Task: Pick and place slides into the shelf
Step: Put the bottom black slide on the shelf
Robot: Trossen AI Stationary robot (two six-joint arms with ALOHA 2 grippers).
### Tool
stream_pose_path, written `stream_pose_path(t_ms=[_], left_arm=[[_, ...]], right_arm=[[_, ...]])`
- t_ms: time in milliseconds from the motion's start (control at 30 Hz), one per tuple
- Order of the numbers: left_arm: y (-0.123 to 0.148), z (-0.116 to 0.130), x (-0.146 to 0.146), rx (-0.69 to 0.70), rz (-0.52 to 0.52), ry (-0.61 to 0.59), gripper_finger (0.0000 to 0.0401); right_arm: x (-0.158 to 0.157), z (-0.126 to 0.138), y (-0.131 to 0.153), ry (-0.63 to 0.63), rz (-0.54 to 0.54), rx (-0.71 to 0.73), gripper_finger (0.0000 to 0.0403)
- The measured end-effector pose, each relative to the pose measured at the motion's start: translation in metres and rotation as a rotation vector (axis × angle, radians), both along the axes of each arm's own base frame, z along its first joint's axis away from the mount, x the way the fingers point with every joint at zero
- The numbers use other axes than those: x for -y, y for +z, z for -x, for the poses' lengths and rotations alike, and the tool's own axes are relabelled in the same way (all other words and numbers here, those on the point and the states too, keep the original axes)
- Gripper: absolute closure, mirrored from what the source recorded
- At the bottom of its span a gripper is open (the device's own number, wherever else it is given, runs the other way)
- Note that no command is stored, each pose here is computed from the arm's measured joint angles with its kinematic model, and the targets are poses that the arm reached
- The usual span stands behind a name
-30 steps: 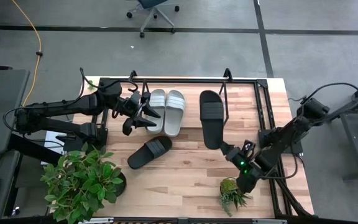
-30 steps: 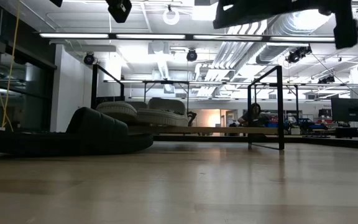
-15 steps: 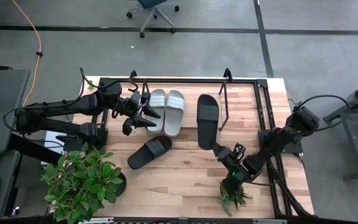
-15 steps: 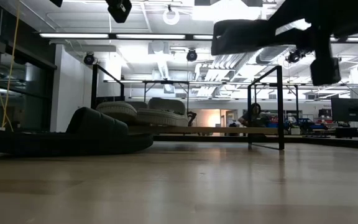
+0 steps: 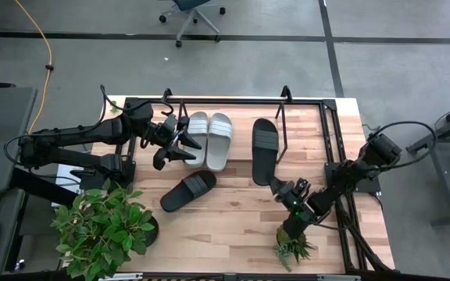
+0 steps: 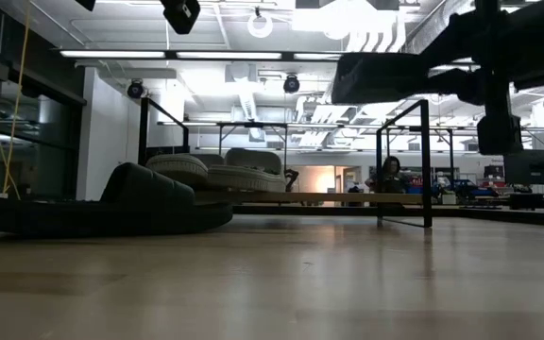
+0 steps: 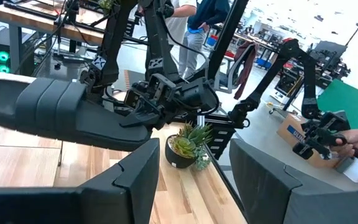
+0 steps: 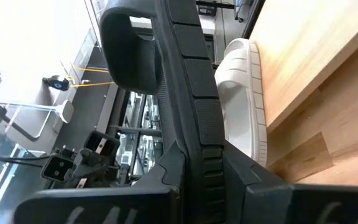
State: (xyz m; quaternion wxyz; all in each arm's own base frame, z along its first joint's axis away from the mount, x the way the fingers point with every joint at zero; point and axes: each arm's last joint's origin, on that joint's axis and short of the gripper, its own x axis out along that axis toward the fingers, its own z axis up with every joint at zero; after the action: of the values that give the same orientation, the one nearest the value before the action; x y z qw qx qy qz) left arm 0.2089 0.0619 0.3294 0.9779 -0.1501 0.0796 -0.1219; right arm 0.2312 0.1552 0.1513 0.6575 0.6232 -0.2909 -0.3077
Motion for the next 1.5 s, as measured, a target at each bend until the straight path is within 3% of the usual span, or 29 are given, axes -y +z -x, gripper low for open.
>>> stream_pose_path(t_ms=[567,1167,1500], left_arm=[[0.0,0.0,0.0,0.0,-0.001,0.008,0.0217],[0.0,0.0,0.0,0.004,-0.02,0.01,0.0217],[0.0,0.0,0.0,0.007,-0.031,0.006,0.0217]], right_arm=[[0.024,0.007,-0.019,0.0,-0.096,0.052,0.0368],[0.044,-0.005,-0.019,-0.03,-0.146,0.057,0.0368],[0.053,0.004,-0.025,0.006,-0.191,0.063,0.0368]])
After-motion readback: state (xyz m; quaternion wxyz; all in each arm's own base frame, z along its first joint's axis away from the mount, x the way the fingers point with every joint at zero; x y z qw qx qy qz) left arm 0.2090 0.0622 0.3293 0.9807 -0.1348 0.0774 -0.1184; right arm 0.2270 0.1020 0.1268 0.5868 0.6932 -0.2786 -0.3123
